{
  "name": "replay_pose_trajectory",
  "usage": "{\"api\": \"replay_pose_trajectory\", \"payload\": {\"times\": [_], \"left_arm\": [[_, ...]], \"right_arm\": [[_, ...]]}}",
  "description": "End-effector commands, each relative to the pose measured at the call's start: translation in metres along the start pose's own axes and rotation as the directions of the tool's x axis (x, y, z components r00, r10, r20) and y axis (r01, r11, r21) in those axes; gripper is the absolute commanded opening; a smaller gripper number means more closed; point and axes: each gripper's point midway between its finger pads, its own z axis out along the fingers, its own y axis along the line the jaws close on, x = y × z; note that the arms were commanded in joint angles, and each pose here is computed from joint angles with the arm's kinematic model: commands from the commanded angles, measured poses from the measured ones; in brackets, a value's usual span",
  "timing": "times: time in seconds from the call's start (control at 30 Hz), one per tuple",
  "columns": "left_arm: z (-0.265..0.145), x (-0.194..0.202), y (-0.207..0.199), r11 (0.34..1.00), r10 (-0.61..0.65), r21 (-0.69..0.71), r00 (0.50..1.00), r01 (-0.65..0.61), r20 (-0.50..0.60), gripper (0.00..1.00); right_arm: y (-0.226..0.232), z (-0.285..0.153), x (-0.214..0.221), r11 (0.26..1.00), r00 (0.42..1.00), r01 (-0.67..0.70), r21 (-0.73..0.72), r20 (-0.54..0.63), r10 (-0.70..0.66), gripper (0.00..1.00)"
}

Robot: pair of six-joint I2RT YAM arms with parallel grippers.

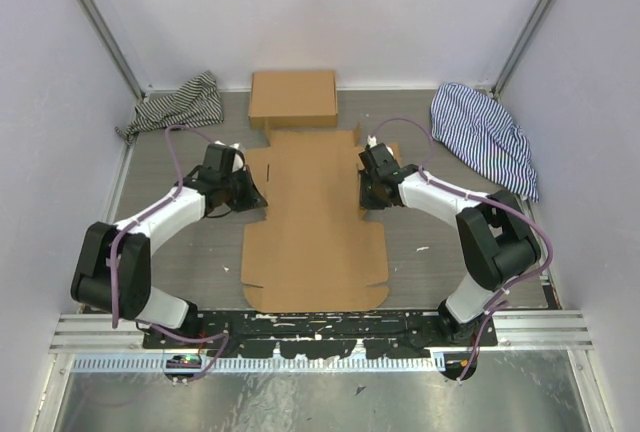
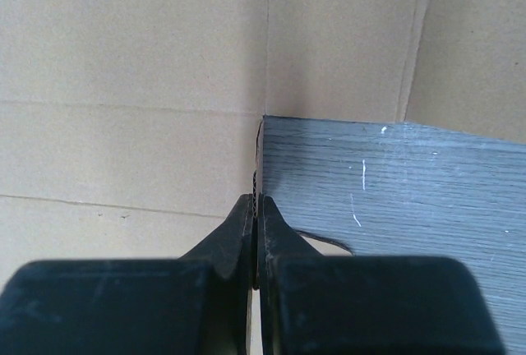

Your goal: Fold the paper box

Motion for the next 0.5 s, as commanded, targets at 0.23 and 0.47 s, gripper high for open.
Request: {"api": "replay_pose_trajectory", "payload": {"times": [0.23,0.47], "left_arm": [[0.036,0.018,-0.03,0.998,0.025,0.066,0.995,-0.018,-0.098,0.11],[0.04,0.017,-0.026,1.0,0.025,0.022,0.994,-0.023,-0.102,0.23]], "right_arm": [[0.031,-0.003,-0.014,0.998,0.999,0.036,-0.06,0.027,-0.034,0.04],[0.046,0.001,-0.013,0.995,0.998,0.062,-0.082,0.016,-0.061,0.53]]}}
